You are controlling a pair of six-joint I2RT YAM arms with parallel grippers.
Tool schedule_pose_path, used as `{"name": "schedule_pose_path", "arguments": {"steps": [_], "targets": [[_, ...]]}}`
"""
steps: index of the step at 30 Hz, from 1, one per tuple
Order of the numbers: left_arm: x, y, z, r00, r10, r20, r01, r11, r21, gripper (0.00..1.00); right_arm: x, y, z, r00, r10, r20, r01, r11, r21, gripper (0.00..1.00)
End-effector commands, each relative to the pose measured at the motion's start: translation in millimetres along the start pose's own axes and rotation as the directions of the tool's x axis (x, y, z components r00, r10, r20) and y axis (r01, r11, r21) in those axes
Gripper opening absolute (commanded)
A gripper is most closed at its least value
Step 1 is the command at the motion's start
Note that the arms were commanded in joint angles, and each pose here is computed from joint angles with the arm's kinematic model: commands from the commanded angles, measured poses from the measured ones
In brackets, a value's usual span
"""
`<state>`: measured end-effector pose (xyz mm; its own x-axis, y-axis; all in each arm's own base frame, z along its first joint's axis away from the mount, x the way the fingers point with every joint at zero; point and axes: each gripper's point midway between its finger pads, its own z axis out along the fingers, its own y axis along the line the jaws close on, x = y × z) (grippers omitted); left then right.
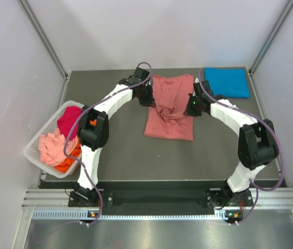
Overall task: Fold and stack the t-shirts
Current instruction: Fold the tshirt
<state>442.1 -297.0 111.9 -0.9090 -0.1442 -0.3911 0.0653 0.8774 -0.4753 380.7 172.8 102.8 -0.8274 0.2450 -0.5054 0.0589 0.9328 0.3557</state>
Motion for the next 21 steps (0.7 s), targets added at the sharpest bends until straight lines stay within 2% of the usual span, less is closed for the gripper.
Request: {"name": "schedule_pose_path", "arguments": {"steps": [1, 8, 15, 21], "targets": [[-26, 3, 8, 0.999, 0.006, 0.035, -0.008, 0.999, 0.051, 0.00, -35, 4, 7, 1.000, -0.009, 0.024, 0.011, 0.999, -0.049, 0.00], [-56, 15, 20, 0.995, -0.022, 0.095, 0.012, 0.994, 0.105, 0.00, -53, -18, 33, 0.999, 0.036, -0.013, -0.036, 0.999, -0.018, 0.00], [-66, 15, 33, 0.994, -0.015, 0.111, -0.004, 0.986, 0.167, 0.00, -56, -37, 45, 0.996, 0.074, -0.038, -0.074, 0.997, 0.007, 0.00], [-72, 23, 44, 0.993, -0.029, 0.115, 0.011, 0.988, 0.156, 0.00, -62, -43, 50, 0.996, 0.083, -0.035, -0.082, 0.996, 0.016, 0.00]]}}
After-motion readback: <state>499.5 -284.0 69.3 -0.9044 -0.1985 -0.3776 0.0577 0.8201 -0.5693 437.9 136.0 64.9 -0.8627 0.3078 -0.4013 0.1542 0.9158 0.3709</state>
